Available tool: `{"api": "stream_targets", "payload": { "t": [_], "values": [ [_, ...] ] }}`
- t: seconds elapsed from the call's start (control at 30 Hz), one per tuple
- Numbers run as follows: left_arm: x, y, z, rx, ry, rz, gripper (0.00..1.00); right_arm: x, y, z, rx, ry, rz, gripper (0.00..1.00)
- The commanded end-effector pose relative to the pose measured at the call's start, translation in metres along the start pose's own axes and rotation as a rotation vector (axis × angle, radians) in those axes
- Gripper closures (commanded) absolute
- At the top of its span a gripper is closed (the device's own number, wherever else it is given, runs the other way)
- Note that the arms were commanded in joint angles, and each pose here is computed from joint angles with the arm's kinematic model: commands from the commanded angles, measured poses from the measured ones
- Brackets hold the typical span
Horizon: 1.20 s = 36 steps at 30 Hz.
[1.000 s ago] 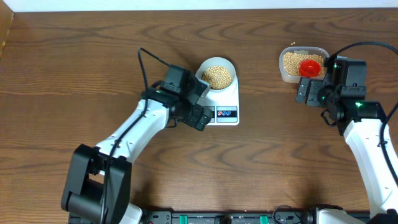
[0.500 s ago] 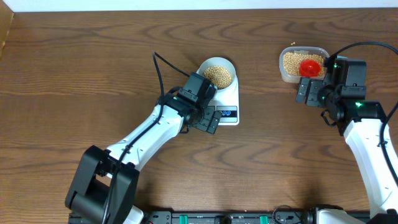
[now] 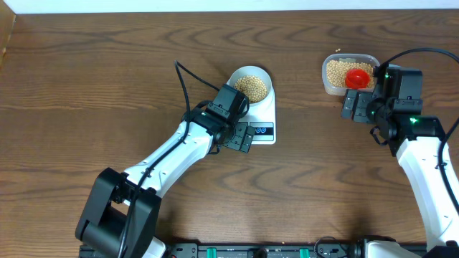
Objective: Scoop item into bowl and weigh 50g on scale
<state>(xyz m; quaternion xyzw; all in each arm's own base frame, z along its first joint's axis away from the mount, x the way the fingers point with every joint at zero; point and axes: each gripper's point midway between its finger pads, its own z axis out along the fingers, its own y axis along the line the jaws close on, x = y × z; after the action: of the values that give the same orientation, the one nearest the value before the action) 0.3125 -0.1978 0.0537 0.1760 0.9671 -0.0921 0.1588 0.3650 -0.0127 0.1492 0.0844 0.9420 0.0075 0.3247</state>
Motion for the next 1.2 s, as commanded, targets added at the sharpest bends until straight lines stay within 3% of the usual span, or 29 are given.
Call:
{"api": "stream_targets", "payload": {
  "t": [0.0, 0.7, 1.17],
  "values": [
    [0.003, 0.004, 0.003, -0.021, 0.004, -0.011, 0.05, -0.010, 0.000, -0.007, 0.009, -0.030, -0.015, 0.01],
    [-0.052, 0.004, -0.003, -0.047, -0.220, 0.051, 0.05, -0.010, 0.000, -0.007, 0.009, -0.030, -0.015, 0.01],
    [-0.057, 0.003, -0.005, -0.045, -0.244, 0.073, 0.05, -0.010, 0.000, -0.007, 0.009, -0.030, -0.015, 0.01]
  ]
}}
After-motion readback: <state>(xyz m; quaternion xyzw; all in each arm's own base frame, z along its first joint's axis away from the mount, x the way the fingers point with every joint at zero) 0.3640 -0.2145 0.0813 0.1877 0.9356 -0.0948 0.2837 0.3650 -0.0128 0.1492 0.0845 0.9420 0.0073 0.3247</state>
